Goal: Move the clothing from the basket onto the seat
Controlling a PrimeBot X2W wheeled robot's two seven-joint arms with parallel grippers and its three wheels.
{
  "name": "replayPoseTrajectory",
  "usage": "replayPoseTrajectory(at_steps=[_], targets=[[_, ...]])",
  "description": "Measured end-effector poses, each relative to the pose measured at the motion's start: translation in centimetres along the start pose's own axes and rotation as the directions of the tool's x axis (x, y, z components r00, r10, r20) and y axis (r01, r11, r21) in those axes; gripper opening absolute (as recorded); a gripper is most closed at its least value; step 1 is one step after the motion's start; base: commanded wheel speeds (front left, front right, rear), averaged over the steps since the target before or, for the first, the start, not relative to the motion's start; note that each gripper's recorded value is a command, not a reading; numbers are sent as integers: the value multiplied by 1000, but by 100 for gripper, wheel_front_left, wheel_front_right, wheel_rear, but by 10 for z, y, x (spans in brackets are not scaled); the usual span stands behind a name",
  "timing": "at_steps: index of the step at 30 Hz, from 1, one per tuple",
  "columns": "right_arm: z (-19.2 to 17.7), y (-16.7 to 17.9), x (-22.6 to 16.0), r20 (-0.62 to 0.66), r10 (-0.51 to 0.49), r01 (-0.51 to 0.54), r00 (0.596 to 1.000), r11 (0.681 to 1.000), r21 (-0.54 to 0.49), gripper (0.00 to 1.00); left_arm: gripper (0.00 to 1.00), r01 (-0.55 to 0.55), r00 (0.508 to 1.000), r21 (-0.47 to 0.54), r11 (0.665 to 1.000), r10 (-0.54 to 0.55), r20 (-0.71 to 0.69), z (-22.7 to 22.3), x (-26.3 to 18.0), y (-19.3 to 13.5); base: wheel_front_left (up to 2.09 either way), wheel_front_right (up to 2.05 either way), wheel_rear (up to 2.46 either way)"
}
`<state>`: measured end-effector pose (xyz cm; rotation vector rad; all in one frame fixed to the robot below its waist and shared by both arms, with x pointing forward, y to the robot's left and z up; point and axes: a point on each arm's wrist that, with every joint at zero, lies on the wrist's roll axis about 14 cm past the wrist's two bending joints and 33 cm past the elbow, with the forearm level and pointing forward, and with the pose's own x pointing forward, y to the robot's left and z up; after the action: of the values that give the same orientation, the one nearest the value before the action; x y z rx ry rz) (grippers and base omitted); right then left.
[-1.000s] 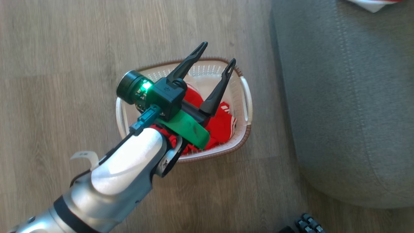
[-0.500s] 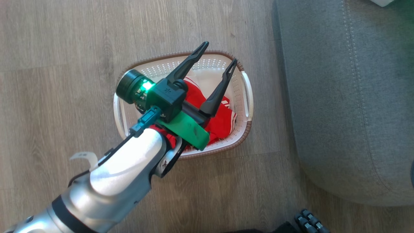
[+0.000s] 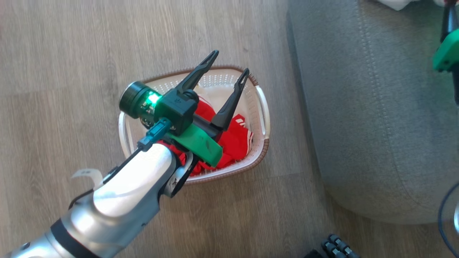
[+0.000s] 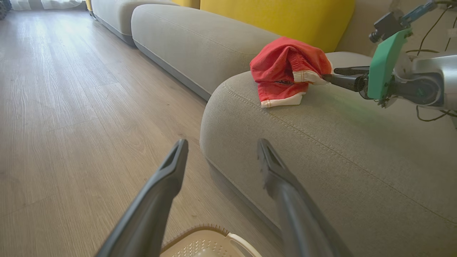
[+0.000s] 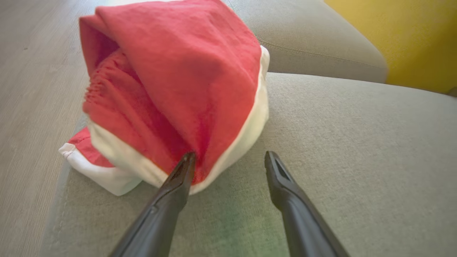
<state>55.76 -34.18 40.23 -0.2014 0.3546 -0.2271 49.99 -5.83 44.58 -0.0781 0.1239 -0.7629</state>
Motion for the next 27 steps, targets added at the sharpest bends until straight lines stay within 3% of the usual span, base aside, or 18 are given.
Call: replayPoseTrajectory(at_steps=[9,15,19,27], targets=[[15,-11,-35,78,-6,4,997,1000,30,100,100,-11,1000,-13,1000,12,27,17,-11,-11,0,0,0],[50,-7,-56,189,26,-33,982,999,34,100,100,-53,996,-29,998,54,64,33,-25,-11,0,0,0],[83,6,-75,285,67,-85,956,995,49,100,100,-127,988,-63,990,132,80,42,-43,-4,0,0,0],[105,46,-112,370,161,-200,915,977,69,100,100,-287,951,-87,954,295,92,50,-88,20,0,0,0]])
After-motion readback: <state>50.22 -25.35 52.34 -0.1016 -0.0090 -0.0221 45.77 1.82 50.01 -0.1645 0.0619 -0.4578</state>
